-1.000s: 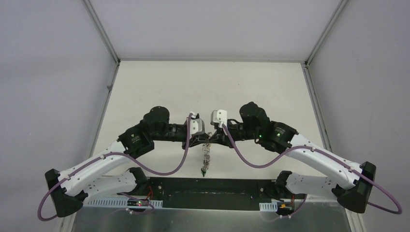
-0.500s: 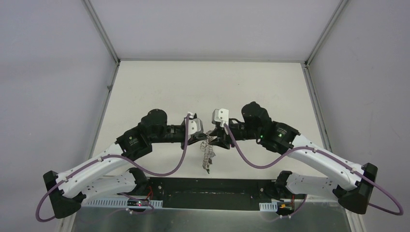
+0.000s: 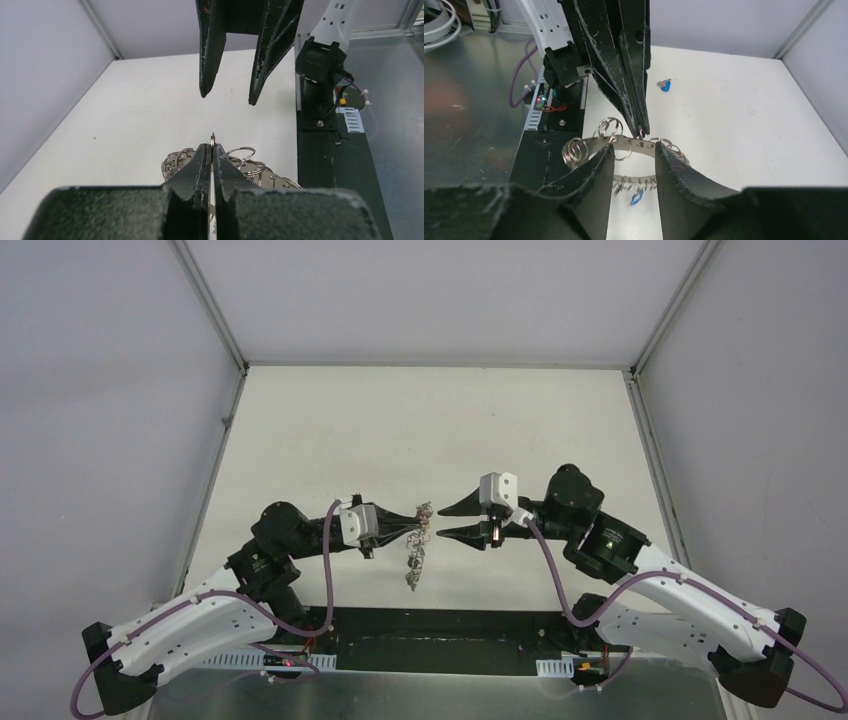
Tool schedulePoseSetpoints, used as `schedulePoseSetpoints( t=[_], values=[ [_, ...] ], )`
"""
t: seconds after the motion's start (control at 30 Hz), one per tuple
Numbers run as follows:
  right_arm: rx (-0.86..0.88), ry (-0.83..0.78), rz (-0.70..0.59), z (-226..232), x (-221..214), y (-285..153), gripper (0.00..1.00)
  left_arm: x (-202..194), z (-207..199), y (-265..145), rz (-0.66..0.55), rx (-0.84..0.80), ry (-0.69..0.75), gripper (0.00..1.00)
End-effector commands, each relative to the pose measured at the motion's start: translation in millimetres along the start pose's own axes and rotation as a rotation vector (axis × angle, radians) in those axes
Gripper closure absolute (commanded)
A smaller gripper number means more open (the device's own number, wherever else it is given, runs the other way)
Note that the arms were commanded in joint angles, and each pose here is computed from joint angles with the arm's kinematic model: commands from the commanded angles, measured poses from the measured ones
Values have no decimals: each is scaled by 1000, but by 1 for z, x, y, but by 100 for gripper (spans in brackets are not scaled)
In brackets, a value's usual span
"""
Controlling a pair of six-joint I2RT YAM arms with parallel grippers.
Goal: Put the keys on the keyring
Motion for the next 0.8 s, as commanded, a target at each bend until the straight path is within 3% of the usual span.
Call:
schedulePoseSetpoints(
  t=[0.0,0.23,0.6,0.77],
  values=[
    [58,-54,-149,4,25,4,65,42,-5,2,-248,-47,64,100],
    [81,-34,-152,3,23,12,72,45,-7,4,-293,-70,71,100],
    [18,-24,-112,-5,11,15,66,48,-9,5,-291,-90,64,100],
    [21,-6,-99,-5,6,17,81,50,-9,7,-282,-103,67,100]
  ],
)
Point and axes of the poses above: each gripper's point midway between its finger pads, its own y axis out along the fingers, its own z axis along the line the jaws close on, x = y × z, the point moved 6 cm from there along -y, back along the fingers, and after that the axes turned 2 degrees about -y, right-handed, at the moved point
